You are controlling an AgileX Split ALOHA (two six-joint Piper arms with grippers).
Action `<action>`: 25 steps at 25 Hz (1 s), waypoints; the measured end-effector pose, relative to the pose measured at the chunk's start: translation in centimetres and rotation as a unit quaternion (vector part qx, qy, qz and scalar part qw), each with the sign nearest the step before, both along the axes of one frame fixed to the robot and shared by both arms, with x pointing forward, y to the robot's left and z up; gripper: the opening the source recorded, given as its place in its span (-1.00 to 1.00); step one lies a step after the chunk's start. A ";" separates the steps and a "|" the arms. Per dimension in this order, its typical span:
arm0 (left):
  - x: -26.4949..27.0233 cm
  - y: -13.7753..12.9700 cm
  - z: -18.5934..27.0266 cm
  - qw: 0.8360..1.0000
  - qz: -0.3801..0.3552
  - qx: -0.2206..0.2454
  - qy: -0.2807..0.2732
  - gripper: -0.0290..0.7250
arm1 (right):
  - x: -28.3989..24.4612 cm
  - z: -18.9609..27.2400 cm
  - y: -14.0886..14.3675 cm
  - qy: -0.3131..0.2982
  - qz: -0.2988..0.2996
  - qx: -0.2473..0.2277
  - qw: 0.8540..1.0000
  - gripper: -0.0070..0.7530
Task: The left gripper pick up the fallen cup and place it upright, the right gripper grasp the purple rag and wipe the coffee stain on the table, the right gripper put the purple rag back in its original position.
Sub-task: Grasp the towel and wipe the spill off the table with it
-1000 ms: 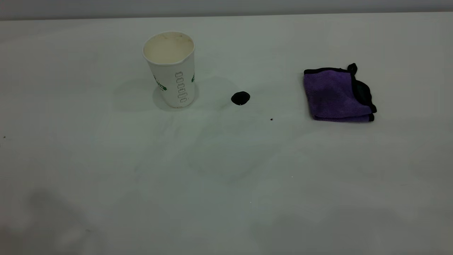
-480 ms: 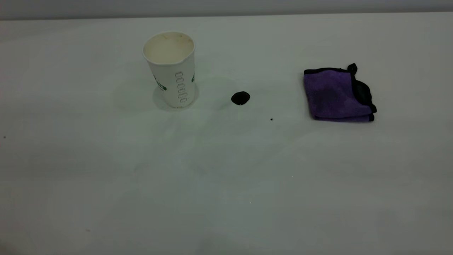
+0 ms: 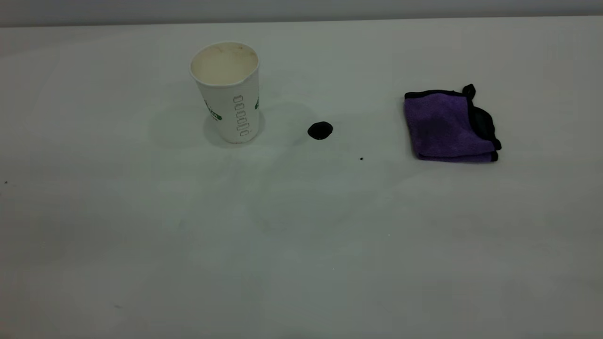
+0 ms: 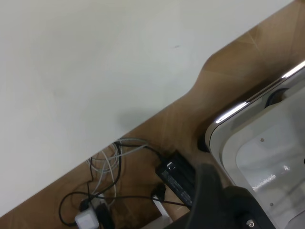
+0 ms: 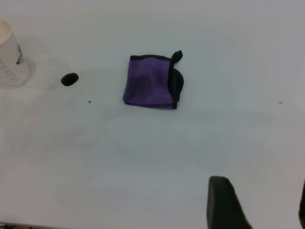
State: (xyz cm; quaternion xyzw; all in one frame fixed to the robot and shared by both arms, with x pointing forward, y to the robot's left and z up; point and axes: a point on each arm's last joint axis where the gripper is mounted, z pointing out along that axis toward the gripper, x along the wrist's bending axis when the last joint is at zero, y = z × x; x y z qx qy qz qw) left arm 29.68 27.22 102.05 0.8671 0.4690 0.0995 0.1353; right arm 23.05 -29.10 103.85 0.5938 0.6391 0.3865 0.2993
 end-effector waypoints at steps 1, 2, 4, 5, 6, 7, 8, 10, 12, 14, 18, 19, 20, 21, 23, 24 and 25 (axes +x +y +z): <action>0.0 0.0 0.0 1.000 -0.001 0.000 0.000 0.50 | 0.0 0.0 0.0 0.000 0.000 0.000 1.000 0.12; 0.0 0.0 0.0 1.000 -0.001 0.000 0.000 0.50 | 0.0 0.0 0.0 0.000 0.000 0.000 1.000 0.12; 0.0 0.1 0.0 1.000 0.009 -0.004 0.000 0.50 | 0.0 0.0 0.0 0.000 0.000 0.000 1.000 0.12; 0.0 0.2 0.0 1.000 0.021 -0.004 -0.001 0.50 | 0.0 0.0 0.0 0.000 0.000 0.000 1.000 0.12; 0.1 0.4 0.0 0.999 0.036 -0.004 -0.001 0.50 | 0.0 0.0 0.0 0.000 0.000 0.000 1.000 0.12; 0.2 0.6 0.0 0.999 0.053 -0.004 -0.002 0.50 | 0.0 0.0 0.0 0.000 0.000 0.000 1.000 0.12; 0.2 0.8 0.1 0.998 0.070 -0.005 -0.003 0.50 | 0.0 0.0 0.0 0.000 0.000 0.000 1.000 0.12; 0.2 1.4 0.1 0.993 0.116 -0.007 -0.010 0.50 | 0.0 0.0 0.0 0.000 0.000 0.000 1.000 0.12; 0.0 2.0 0.3 0.987 0.156 -0.011 -0.023 0.50 | 0.0 0.0 0.0 0.000 0.000 0.000 1.000 0.12; -0.6 2.5 0.6 0.980 0.195 -0.017 -0.046 0.50 | 0.0 0.0 0.0 0.000 0.000 0.000 1.000 0.12; -2.3 3.1 1.1 0.962 0.247 -0.029 -0.109 0.50 | 0.0 0.0 0.0 0.000 0.000 0.000 1.000 0.12; -2.9 3.1 1.3 0.958 0.253 -0.033 -0.129 0.50 | 0.0 0.0 0.0 0.000 0.000 0.000 1.000 0.12; -3.5 3.1 1.4 0.954 0.258 -0.037 -0.150 0.50 | 0.0 0.0 0.0 0.000 0.000 0.000 1.000 0.12; -4.2 3.1 1.5 0.949 0.260 -0.042 -0.172 0.50 | 0.0 0.0 0.0 0.000 0.000 0.000 1.000 0.12; -5.3 3.0 1.5 0.942 0.260 -0.050 -0.208 0.50 | 0.0 0.0 0.0 0.000 0.000 0.000 1.000 0.12; -5.9 3.0 1.5 0.938 0.259 -0.054 -0.226 0.50 | 0.0 0.0 0.0 0.000 0.000 0.000 1.000 0.12; -6.3 3.0 1.5 0.934 0.258 -0.057 -0.241 0.50 | 0.0 0.0 0.0 0.000 0.000 0.000 1.000 0.12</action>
